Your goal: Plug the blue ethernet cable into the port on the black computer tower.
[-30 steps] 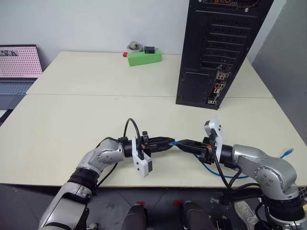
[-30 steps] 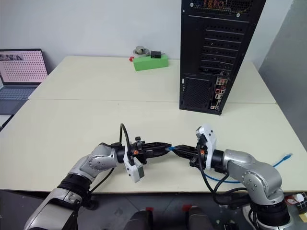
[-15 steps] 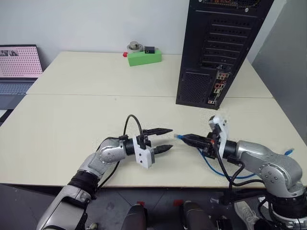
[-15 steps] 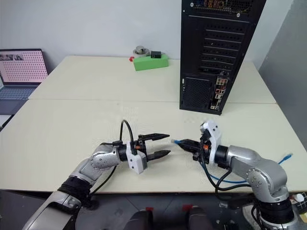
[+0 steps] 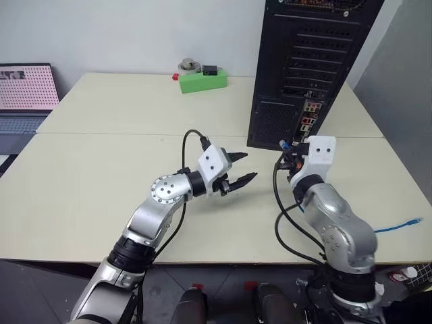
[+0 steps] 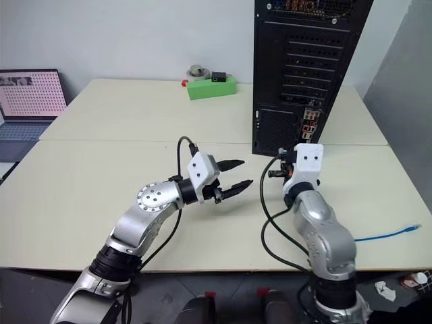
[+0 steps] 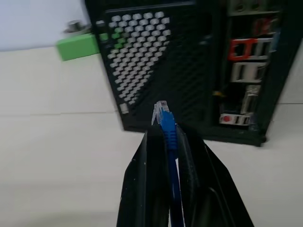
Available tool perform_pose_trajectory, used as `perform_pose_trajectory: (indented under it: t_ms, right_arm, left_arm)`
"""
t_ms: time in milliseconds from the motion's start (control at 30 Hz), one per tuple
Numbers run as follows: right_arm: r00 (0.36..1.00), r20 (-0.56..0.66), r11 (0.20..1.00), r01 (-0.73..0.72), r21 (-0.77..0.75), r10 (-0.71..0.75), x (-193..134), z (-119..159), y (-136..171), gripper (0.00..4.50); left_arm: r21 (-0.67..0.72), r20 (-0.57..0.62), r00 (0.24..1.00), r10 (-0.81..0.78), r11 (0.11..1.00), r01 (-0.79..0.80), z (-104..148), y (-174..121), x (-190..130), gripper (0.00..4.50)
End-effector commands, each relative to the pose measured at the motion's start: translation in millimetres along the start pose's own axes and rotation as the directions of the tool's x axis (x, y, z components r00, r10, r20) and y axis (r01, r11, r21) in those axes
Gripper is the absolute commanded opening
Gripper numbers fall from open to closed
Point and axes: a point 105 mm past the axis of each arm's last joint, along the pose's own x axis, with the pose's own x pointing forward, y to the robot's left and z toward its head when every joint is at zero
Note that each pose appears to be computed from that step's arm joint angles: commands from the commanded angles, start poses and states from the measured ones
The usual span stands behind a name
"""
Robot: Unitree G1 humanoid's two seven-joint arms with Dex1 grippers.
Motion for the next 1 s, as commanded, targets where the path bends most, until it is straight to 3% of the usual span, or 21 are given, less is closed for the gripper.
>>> perform_pose_trajectory:
  t_ms: [33, 333, 1000]
  right_arm:
    - [0.987, 0.107, 0.992, 0.122, -0.014, -0.12, 9.8, 20.7, -10.0, 0.0]
    - [0.96, 0.165, 0.972, 0.234, -0.018, -0.228, 29.5, 30.4, -19.5, 0.0]
    - [0.951, 0.173, 0.966, 0.258, 0.01, -0.256, 52.4, 28.1, -17.9, 0.0]
  left_arm:
    - [-0.009, 0.024, 0.998, 0.051, 0.999, -0.051, 21.2, 14.1, 2.4, 2.91]
    - [-0.005, -0.018, 0.985, 0.171, 0.985, -0.171, 22.8, 38.2, 10.1, 2.91]
    - [-0.006, 0.003, 0.99, 0.144, 0.99, -0.144, 32.0, 47.3, 21.0, 2.91]
